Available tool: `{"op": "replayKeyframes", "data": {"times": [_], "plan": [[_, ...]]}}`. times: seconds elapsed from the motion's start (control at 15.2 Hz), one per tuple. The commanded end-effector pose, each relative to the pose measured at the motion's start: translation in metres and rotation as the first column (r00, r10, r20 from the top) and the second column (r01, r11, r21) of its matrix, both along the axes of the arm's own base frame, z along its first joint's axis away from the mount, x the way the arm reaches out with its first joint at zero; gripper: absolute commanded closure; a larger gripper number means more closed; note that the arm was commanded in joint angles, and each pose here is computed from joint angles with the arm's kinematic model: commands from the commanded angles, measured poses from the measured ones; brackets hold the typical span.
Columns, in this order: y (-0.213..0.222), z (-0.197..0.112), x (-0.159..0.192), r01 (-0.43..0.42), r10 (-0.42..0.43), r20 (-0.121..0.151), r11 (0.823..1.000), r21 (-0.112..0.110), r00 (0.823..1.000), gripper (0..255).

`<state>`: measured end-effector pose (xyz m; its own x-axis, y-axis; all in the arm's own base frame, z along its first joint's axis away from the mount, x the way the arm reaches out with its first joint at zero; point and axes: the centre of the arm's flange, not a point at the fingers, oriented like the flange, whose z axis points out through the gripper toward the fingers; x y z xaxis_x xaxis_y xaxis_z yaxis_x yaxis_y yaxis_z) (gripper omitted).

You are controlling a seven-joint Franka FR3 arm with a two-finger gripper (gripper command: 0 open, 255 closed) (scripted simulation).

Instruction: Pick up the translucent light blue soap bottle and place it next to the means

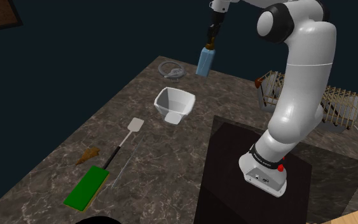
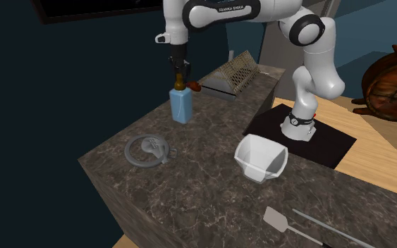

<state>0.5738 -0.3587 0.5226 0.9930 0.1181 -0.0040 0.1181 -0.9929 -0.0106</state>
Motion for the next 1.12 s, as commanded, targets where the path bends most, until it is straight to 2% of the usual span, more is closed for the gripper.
{"op": "replayKeyframes", "data": {"times": [0.0,1.06], "plan": [[0.012,0.005,-0.004,0.0,0.0,0.0,1.0,0.0,1.0,255],[0.206,0.06,-0.068,0.0,0.0,0.0,1.0,0.0,1.0,255]]}}
